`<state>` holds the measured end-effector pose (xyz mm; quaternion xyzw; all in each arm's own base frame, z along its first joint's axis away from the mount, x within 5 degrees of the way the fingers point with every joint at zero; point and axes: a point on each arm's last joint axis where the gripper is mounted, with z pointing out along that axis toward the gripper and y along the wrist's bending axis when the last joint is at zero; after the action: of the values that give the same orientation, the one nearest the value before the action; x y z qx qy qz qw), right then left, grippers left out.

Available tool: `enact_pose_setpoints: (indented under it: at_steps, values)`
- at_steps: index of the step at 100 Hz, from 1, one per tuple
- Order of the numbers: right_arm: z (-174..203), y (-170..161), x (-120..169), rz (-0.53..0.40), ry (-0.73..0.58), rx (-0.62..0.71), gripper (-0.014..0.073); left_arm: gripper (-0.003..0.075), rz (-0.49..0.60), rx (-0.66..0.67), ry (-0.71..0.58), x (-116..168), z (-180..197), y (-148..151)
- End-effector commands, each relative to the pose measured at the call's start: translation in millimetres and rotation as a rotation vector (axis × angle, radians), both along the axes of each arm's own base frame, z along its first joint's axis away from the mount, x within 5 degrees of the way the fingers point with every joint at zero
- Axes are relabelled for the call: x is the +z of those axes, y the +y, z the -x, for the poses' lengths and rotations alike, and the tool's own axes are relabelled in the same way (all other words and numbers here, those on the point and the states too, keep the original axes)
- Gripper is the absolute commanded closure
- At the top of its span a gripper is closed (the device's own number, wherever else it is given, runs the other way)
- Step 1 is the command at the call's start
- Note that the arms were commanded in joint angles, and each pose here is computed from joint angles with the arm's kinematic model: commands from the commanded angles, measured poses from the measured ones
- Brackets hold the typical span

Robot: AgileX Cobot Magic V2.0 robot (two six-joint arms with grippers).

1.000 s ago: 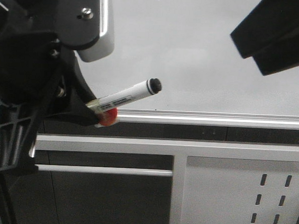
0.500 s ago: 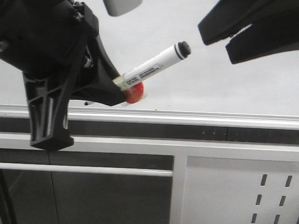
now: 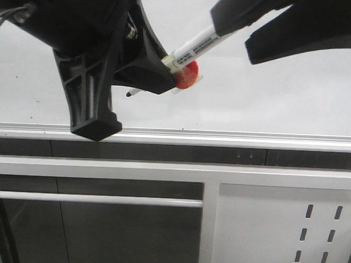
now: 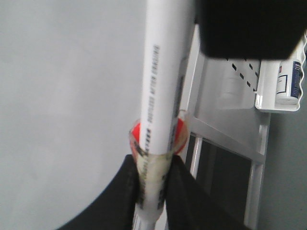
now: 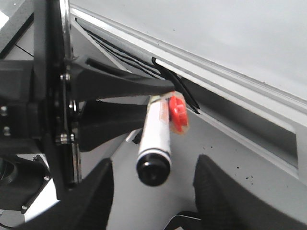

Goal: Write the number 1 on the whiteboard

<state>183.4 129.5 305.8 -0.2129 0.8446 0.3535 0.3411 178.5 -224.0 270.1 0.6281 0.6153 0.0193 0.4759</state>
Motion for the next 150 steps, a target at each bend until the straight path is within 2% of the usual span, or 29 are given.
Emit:
enact_pose_setpoints:
  at_steps: [1, 49, 75, 82, 90, 104, 114, 131, 136, 143, 150]
  values:
    - [-3, 2, 16, -0.056, -0.044, -0.029, 0.0248, 0.0738, 0.080, -0.025, -0.033, 21, 4, -4]
    - [-5, 2, 15, -0.056, -0.044, -0.038, 0.0264, 0.0738, 0.073, -0.076, -0.035, 21, 16, -12]
    - [-4, 3, 15, -0.056, -0.038, -0.029, 0.0461, 0.0738, 0.069, -0.078, -0.039, 21, 16, -12]
    - [-4, 3, 15, -0.056, -0.038, -0.029, 0.0542, 0.0738, 0.065, -0.087, -0.051, 21, 16, -12]
    - [-4, 3, 15, -0.056, -0.038, -0.029, 0.0674, 0.0738, 0.077, -0.100, -0.055, 22, 17, -14]
    - [-4, 3, 15, -0.052, -0.044, -0.025, 0.0673, 0.0725, 0.084, -0.101, -0.065, 26, 16, -15]
    - [-4, 3, 15, -0.052, -0.044, -0.025, 0.0673, 0.0643, 0.091, -0.101, -0.076, 30, 15, -16]
    - [-4, 3, 15, -0.028, -0.085, -0.001, 0.0673, 0.0326, 0.100, -0.101, -0.089, 36, 14, -17]
    - [-5, 2, 15, -0.025, -0.097, -0.007, 0.0673, 0.0261, 0.099, -0.085, -0.081, 36, 13, -16]
    - [-6, 1, 16, -0.025, -0.110, -0.021, 0.0673, 0.0219, 0.091, -0.058, -0.063, 35, 12, -15]
    - [-8, 0, 17, -0.011, -0.146, -0.023, 0.0673, 0.0220, 0.064, -0.020, -0.046, 33, 11, -12]
